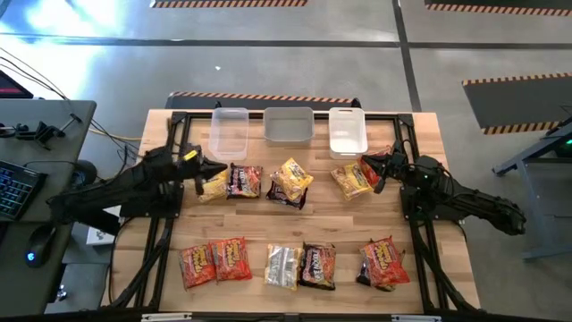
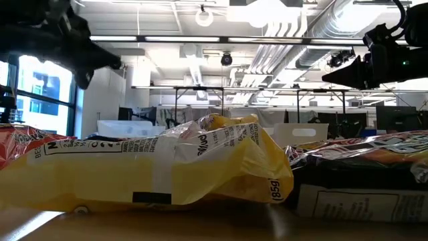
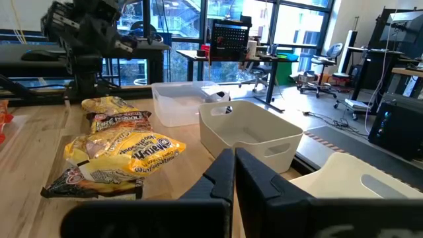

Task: Sort Maruchan noodles
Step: Put the yellow noodle pack into the transparent bin

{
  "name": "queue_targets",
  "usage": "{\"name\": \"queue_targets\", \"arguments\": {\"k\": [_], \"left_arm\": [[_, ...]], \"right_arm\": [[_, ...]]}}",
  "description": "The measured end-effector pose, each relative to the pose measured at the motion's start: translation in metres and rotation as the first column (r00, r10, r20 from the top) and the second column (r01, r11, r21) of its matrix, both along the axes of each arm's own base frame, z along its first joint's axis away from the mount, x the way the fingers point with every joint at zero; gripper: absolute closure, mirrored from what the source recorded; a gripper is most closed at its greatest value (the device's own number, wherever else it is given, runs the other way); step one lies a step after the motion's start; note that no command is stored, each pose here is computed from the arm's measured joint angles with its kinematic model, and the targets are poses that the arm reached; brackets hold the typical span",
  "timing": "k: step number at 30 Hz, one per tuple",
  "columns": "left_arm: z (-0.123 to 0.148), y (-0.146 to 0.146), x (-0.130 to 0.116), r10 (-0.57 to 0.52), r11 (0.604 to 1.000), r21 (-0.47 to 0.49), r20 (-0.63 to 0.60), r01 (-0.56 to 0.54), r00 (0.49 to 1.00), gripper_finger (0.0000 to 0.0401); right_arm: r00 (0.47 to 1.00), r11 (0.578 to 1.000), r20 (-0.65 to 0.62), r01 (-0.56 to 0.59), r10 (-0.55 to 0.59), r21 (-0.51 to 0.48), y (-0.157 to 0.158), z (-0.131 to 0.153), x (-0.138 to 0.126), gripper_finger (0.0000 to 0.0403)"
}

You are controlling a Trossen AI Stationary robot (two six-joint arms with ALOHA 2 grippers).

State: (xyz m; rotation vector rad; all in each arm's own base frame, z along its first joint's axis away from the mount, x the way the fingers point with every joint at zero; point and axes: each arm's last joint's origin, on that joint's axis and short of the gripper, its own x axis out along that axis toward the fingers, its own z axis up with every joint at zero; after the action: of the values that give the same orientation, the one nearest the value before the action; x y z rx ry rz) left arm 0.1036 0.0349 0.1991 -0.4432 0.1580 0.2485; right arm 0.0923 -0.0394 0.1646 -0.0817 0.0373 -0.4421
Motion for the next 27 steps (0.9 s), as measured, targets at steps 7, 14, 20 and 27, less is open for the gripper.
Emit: {"name": "queue_targets", "arguments": {"k": [7, 14, 20, 27], "left_arm": [[0.019, 0.009, 0.034, -0.151, 0.967, -0.244, -0.337, 0.068, 0.929, 0.0401], [0.040, 0.018, 0.067, -0.404, 0.904, -0.385, -0.624, 0.187, 0.669, 0.0401], [0.053, 0.028, 0.068, -0.289, 0.948, -0.228, -0.908, 0.221, 0.302, 0.0401], [0.037, 0.042, 0.061, -0.259, 0.948, -0.234, -0.962, 0.215, 0.092, 0.0381]], "right_arm": [[1.000, 1.000, 0.000, 0.000, 0.000, 0.000, 0.000, 0.000, 0.000, 0.0403], [1.000, 1.000, 0.000, 0.000, 0.000, 0.000, 0.000, 0.000, 0.000, 0.0403], [1.000, 1.000, 0.000, 0.000, 0.000, 0.000, 0.000, 0.000, 0.000, 0.0403], [1.000, 1.000, 0.000, 0.000, 0.000, 0.000, 0.000, 0.000, 0.000, 0.0403]]}}
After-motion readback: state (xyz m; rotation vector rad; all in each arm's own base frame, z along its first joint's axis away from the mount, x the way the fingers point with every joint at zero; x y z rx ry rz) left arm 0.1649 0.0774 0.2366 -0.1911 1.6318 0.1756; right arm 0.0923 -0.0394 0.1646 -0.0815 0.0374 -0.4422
